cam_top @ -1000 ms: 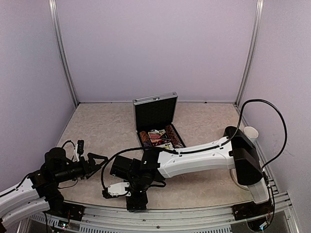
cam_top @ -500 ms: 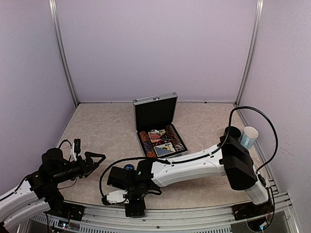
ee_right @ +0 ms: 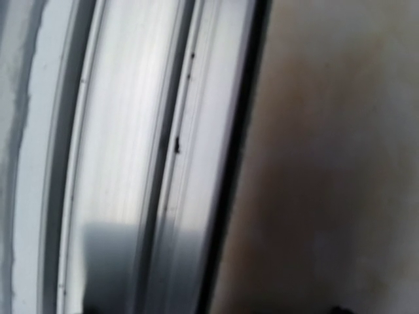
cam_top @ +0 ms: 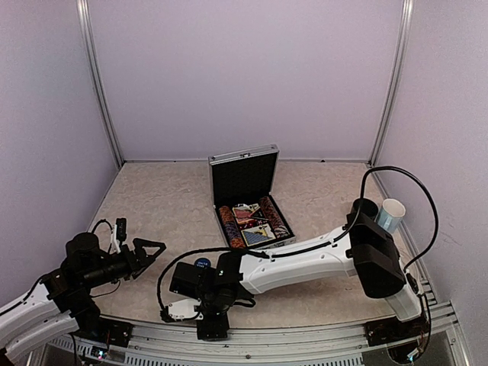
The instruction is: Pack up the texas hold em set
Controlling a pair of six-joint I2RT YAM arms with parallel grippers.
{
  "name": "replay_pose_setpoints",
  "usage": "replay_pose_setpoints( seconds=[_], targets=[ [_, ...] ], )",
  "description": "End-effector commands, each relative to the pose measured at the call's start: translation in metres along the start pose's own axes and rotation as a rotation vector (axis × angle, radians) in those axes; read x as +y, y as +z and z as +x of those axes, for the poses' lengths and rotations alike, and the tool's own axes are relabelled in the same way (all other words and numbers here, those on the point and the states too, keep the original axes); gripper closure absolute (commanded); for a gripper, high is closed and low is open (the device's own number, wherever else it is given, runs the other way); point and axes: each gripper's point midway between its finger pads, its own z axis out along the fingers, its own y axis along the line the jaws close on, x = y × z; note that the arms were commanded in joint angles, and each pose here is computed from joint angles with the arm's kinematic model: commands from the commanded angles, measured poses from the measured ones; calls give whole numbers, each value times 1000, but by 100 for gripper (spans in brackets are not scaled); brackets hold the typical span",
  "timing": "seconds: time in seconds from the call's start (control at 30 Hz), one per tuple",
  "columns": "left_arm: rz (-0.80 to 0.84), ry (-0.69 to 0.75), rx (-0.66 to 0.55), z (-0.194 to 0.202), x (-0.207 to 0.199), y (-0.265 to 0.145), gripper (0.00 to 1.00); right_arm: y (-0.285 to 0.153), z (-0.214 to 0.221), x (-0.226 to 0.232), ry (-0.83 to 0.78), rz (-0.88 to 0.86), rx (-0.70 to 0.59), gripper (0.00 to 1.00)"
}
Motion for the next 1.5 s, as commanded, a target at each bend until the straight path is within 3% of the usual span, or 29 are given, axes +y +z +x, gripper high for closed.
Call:
replay_pose_setpoints(
  seconds=[0.0, 0.17, 0.63, 0.93, 1.33, 1.47],
  targets=[
    [-13, 15, -16, -5, -1, -1, 1, 3, 33, -26, 52, 76, 88, 22],
    [-18, 17, -14, -6, -1, 0, 1, -7, 26, -31, 79, 59, 34, 21],
    [-20, 20, -12, -6, -1, 0, 1, 5, 37, -24, 85, 9, 81, 26],
    [-22, 18, -13, -6, -1, 1, 1, 12, 42, -19, 60, 34, 130, 41],
    [-24, 24, -2, -7, -3, 4, 1, 17, 44, -25, 96, 18, 97, 64],
    [-23, 26, -4, -8, -4, 4, 1, 12, 44, -35, 116, 45, 75, 64]
  ],
)
